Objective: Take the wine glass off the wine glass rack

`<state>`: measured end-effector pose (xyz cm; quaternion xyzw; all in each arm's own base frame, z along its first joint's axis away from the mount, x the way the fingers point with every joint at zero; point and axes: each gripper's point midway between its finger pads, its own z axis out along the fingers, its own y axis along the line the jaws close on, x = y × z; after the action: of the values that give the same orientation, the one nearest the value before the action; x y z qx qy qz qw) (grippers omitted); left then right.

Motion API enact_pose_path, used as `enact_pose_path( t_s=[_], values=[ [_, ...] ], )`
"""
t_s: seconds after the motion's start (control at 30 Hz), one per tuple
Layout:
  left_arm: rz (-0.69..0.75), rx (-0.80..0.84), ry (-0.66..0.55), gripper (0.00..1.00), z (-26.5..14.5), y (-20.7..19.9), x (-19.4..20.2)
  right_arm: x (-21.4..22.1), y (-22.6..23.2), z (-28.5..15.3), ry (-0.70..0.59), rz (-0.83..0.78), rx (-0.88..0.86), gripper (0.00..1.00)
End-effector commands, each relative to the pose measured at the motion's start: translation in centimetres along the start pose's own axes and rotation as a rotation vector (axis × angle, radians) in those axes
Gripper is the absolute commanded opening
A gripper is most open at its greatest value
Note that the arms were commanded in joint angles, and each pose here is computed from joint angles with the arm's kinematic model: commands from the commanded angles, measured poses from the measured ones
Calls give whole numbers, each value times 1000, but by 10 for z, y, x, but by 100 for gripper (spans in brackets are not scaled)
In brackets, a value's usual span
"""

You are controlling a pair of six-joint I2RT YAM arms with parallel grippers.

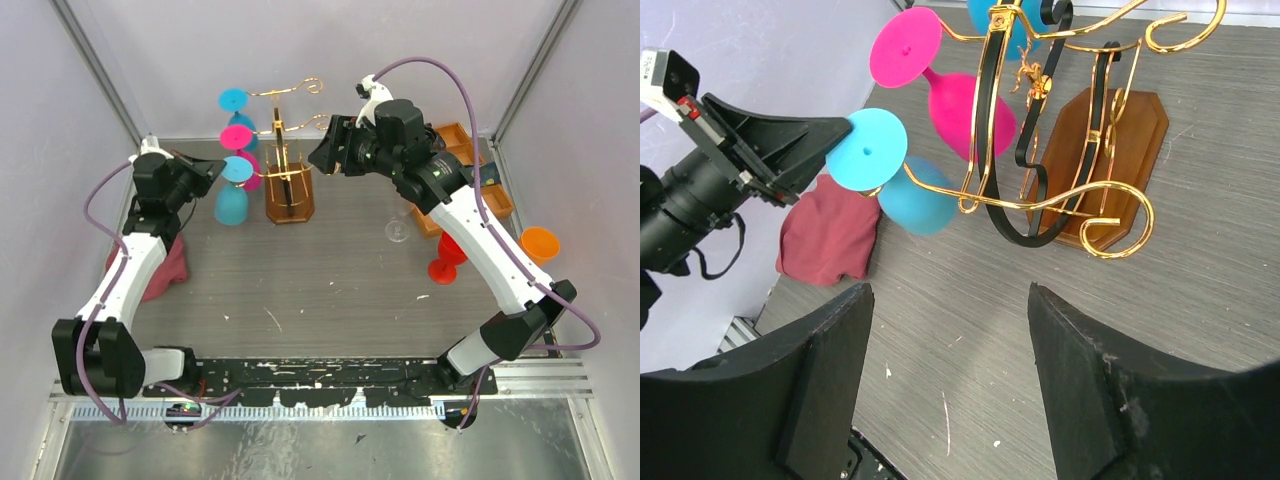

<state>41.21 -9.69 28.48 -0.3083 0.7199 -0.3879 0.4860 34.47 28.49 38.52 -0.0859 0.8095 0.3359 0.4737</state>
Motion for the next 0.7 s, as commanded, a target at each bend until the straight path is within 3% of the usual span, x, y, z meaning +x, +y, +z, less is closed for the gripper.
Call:
enact_pose_path(
  t_s=[0.0, 0.27, 0.53, 0.67],
  values=[
    [-39, 79, -69, 0, 21, -9, -15, -25, 14, -20, -86, -28, -44, 68],
    [-112, 193, 69, 0, 39, -23, 15, -24, 20, -7, -54, -14, -73, 66],
    [-115, 208, 107, 0, -8, -30, 29, -29, 43, 32, -7, 56, -186, 66],
    [-102, 185, 94, 0, -36, -30, 28, -35, 55, 72, 43, 137, -274, 57]
  ],
)
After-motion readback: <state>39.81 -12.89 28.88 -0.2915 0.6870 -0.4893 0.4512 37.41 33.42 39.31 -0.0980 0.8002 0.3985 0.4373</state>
